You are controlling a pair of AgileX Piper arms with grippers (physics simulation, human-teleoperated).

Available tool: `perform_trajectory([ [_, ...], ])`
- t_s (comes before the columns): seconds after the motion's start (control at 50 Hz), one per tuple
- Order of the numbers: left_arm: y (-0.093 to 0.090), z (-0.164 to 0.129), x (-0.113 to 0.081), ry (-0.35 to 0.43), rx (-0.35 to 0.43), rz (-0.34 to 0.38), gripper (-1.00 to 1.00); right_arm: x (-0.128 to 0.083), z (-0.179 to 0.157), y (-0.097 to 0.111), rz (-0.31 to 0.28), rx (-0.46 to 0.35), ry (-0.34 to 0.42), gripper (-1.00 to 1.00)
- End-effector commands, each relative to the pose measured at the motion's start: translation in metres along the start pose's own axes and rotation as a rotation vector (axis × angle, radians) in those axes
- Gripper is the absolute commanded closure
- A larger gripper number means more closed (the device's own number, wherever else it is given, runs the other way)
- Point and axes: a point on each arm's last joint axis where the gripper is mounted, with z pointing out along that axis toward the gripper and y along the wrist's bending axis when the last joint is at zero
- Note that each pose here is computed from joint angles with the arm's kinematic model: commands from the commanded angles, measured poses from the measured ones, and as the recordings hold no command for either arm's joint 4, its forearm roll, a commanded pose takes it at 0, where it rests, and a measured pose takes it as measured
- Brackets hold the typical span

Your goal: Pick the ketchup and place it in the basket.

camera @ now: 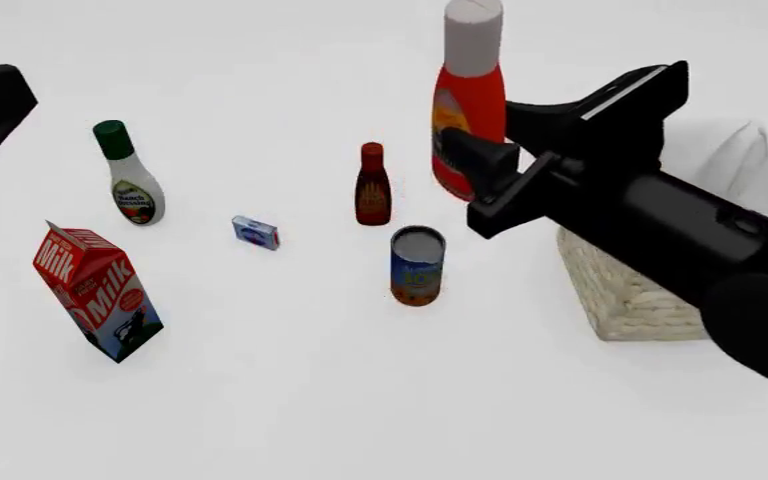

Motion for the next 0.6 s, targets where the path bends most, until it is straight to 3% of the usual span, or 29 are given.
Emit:
perform_trajectory([
  [0.02,0.011,0.002,0.015,-0.006,-0.119,-0.046,-1.00,-0.002,-0.013,-0.021,0.022,0.088,-0.006,1.00],
  [0.32,0.025,0.005,0.029,-0.016,-0.252,-0.030,-1.00,0.008,-0.025,-0.049,0.033,0.213,0.029,1.00],
  [0.6,0.029,0.009,0.032,-0.013,-0.280,-0.032,-1.00,0.008,-0.036,-0.080,0.036,0.354,0.028,1.00],
])
